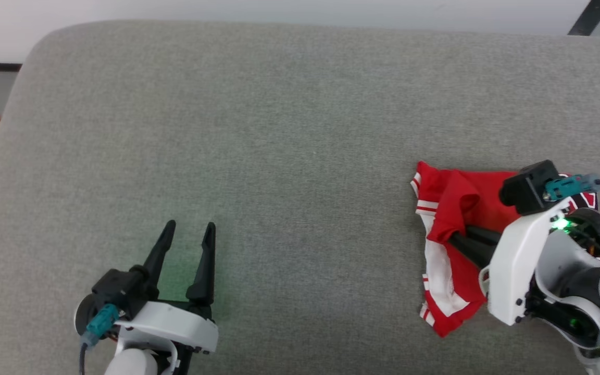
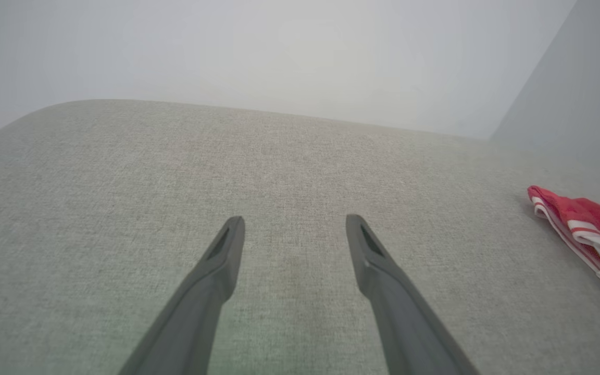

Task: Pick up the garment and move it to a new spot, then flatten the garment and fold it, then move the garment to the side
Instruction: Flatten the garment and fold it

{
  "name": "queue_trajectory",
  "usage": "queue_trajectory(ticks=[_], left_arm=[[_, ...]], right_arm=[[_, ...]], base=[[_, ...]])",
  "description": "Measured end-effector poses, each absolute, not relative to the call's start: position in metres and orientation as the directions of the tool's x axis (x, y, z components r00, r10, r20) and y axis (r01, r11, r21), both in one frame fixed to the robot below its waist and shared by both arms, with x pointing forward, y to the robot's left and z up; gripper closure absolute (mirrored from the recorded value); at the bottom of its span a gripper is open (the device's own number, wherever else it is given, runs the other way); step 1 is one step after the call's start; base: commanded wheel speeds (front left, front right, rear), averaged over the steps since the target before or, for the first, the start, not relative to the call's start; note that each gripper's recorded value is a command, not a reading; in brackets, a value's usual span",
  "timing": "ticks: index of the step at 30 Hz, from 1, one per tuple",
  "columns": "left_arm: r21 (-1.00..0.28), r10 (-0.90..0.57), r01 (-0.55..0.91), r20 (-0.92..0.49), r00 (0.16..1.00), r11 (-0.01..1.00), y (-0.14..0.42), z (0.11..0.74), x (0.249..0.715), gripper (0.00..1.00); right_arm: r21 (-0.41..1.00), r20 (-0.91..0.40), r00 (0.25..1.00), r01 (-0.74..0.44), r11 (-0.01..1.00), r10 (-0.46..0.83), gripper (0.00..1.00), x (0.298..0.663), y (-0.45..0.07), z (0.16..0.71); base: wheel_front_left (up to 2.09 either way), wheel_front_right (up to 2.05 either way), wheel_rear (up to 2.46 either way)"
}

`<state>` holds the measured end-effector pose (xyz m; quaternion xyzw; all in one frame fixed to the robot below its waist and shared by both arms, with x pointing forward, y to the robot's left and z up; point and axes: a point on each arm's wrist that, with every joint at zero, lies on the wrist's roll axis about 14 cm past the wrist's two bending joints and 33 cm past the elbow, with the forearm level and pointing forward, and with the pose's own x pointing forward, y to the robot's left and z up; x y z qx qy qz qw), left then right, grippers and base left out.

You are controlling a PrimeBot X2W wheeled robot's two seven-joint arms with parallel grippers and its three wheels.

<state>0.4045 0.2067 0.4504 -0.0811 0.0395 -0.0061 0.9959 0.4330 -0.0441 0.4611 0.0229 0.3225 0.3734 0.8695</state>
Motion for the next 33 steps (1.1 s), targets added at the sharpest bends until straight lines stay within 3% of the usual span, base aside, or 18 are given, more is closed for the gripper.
queue_trajectory(ticks=[12, 13, 14, 15, 16, 17, 24, 33], left_arm=[[-0.182, 0.012, -0.029, -0.091, 0.996, 0.983, 0.211, 0.447, 0.399, 0.00], [-0.183, 0.012, -0.029, -0.091, 0.996, 0.983, 0.212, 0.447, 0.399, 0.00], [-0.185, 0.014, -0.030, -0.090, 0.996, 0.982, 0.212, 0.447, 0.399, 0.00], [-0.186, 0.015, -0.032, -0.088, 0.996, 0.982, 0.213, 0.448, 0.399, 0.00], [-0.185, 0.015, -0.031, -0.086, 0.996, 0.982, 0.213, 0.449, 0.399, 0.00], [-0.185, 0.016, -0.031, -0.085, 0.996, 0.982, 0.214, 0.449, 0.398, 0.00], [-0.185, -0.003, -0.009, -0.065, 0.998, 0.983, 0.211, 0.456, 0.399, 0.00], [-0.183, -0.045, 0.034, -0.058, 0.997, 0.983, 0.204, 0.460, 0.397, 0.00]], right_arm=[[0.321, -0.598, 0.460, -0.613, 0.722, 0.656, 1.00, 0.428, -0.034, 0.416], [0.320, -0.597, 0.462, -0.613, 0.722, 0.656, 0.93, 0.428, -0.034, 0.415], [0.319, -0.595, 0.463, -0.614, 0.722, 0.657, 0.62, 0.428, -0.034, 0.415], [0.318, -0.591, 0.461, -0.621, 0.717, 0.662, 0.40, 0.427, -0.032, 0.416], [0.322, -0.579, 0.465, -0.625, 0.711, 0.670, 0.05, 0.427, -0.029, 0.420], [0.327, -0.564, 0.472, -0.626, 0.707, 0.678, 0.00, 0.427, -0.027, 0.424], [0.317, -0.473, 0.542, -0.631, 0.708, 0.695, 0.00, 0.430, -0.037, 0.453], [0.295, -0.369, 0.753, -0.460, 0.837, 0.544, 0.00, 0.444, -0.116, 0.474]], base=[[0.00, 0.00, 0.00], [0.00, 0.00, 0.00], [0.00, 0.00, 0.00], [0.00, 0.00, 0.00], [0.00, 0.00, 0.00], [0.00, 0.00, 0.00], [0.00, 0.00, 0.00], [0.00, 0.00, 0.00]])
